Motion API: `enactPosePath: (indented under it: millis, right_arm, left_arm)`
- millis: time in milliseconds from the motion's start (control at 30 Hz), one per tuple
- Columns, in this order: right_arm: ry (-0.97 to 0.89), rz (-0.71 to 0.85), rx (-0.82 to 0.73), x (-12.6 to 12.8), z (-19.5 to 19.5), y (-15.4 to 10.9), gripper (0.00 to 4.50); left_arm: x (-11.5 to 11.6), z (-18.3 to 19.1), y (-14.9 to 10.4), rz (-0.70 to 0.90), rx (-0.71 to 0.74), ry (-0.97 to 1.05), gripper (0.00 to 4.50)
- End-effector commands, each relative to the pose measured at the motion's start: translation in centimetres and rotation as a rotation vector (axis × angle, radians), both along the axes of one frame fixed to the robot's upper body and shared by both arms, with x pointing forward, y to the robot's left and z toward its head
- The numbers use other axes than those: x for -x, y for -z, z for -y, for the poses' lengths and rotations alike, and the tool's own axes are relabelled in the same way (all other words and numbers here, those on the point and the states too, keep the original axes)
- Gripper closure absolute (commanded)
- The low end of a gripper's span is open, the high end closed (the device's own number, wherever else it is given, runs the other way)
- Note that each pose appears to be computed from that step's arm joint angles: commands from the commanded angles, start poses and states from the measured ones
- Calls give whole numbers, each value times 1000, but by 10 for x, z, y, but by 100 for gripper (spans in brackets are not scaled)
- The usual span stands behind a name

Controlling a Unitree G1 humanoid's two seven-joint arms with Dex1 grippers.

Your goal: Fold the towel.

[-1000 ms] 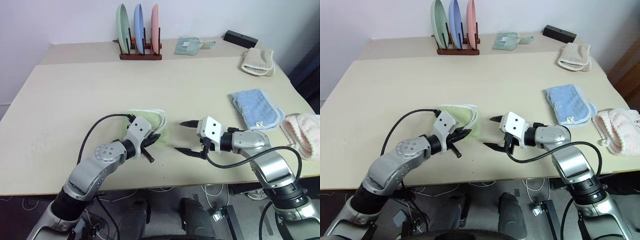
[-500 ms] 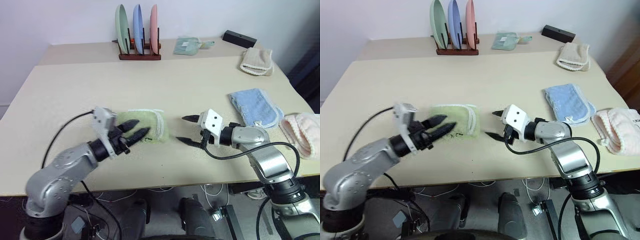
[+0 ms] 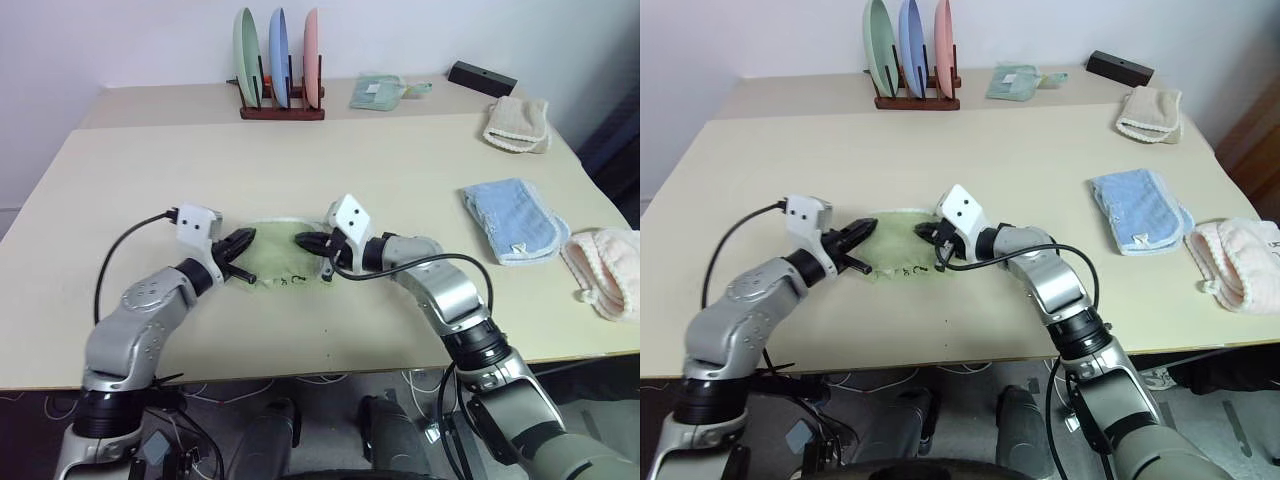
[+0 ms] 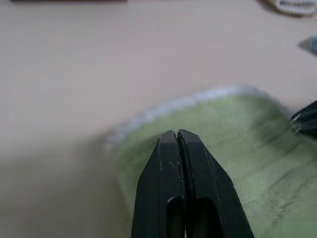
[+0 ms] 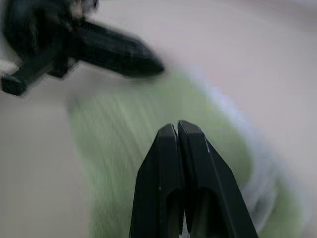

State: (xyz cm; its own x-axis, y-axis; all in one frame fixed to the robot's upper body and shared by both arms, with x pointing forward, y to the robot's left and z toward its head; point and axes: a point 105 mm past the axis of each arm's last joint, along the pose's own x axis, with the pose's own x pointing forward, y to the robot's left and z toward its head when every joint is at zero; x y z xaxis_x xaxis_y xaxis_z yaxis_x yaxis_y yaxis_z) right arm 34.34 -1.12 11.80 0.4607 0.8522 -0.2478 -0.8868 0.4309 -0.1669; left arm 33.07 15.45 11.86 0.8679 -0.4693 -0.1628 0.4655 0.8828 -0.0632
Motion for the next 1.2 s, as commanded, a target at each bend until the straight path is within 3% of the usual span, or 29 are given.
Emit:
enactPosePath:
  millis: [33, 200, 367, 467, 533, 667, 733, 800, 833, 933, 1200]
  right_arm:
    - [37, -6, 39, -7, 1, 12, 445]
    - [84, -39, 112, -7, 14, 39, 445]
    - [87, 7, 60, -5, 17, 25, 445]
    - [81, 56, -22, -5, 23, -4, 361]
    - [40, 120, -31, 2, 30, -23, 264]
    - [-41, 181, -13, 20, 40, -41, 64]
    - [-72, 189, -3, 29, 47, -48, 0]
    - [-117, 197, -2, 39, 48, -54, 0]
    - [-139, 205, 3, 43, 48, -56, 0]
    - [-193, 233, 29, 51, 45, -59, 0]
    - [-265, 277, 118, 62, 45, -41, 0]
  left_arm:
    - [0, 4, 12, 7, -52, 14, 450]
    - [-1, -3, 35, -17, -96, -16, 450]
    - [3, -5, 30, 27, -76, -10, 450]
    - [5, -15, -2, 107, 59, -52, 450]
    - [12, -32, -27, 153, 166, -100, 397]
    - [24, -61, -43, 143, 230, -187, 222]
    - [32, -70, -34, 56, 266, -232, 120]
    - [39, -72, -15, -67, 292, -256, 28]
    - [43, -69, -5, -126, 334, -249, 8]
    - [47, -54, 4, -214, 467, -214, 8]
    - [39, -9, 22, -359, 600, -140, 8]
